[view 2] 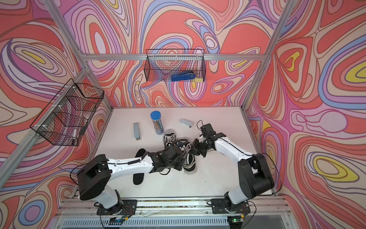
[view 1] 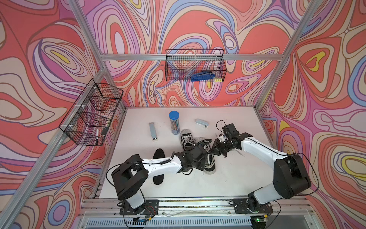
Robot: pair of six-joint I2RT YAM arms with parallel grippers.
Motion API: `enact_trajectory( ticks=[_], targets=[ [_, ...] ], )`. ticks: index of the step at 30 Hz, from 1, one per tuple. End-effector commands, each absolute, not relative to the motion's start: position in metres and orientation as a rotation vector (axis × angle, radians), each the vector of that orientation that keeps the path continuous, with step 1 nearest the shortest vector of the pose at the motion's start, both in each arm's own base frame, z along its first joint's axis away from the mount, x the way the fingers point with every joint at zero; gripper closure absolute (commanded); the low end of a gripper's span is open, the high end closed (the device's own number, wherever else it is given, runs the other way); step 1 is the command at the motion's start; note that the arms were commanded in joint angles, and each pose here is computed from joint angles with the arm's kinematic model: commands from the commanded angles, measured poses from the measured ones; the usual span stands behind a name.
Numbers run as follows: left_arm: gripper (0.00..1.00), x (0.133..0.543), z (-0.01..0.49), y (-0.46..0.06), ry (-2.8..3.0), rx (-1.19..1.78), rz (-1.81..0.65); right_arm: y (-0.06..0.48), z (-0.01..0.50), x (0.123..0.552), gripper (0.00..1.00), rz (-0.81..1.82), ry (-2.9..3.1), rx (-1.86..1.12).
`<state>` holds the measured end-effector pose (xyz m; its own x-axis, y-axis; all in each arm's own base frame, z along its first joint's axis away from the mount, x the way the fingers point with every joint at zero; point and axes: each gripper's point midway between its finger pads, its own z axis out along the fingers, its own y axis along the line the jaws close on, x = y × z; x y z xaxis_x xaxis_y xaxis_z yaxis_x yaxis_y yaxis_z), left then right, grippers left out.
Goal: Remove the insole from the shoe
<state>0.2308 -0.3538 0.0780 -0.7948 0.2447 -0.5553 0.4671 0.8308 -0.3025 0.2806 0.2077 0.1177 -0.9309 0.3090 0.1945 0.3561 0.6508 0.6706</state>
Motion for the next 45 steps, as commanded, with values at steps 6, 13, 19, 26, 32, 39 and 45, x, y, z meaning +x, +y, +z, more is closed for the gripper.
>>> enact_trajectory(
  ticks=[6,13,19,26,32,39,45],
  targets=[
    [1.00,0.230,0.059,-0.349,2.587,0.432,-0.635,0.206,0.131,0.282,1.00,-1.230,-2.790,-0.464],
    [1.00,0.250,0.076,-0.379,2.543,0.315,-0.825,0.213,0.087,0.265,1.00,-1.119,-2.826,-0.491],
    [1.00,0.243,0.069,-0.389,2.564,0.251,-0.953,0.202,0.084,0.270,0.69,-1.069,-3.023,-0.413],
    [1.00,0.242,0.064,-0.382,2.576,0.182,-0.988,0.184,0.129,0.262,0.54,-0.946,-3.413,-0.041],
    [1.00,0.244,0.063,-0.375,2.578,0.153,-0.985,0.196,0.150,0.237,0.58,-0.848,-3.686,0.402],
    [1.00,0.246,0.065,-0.374,2.578,0.140,-0.986,0.202,0.125,0.210,0.56,-0.793,-3.656,0.524],
    [1.00,0.248,0.067,-0.374,2.573,0.137,-0.986,0.215,0.112,0.206,0.55,-0.829,-3.590,0.567]
  ],
)
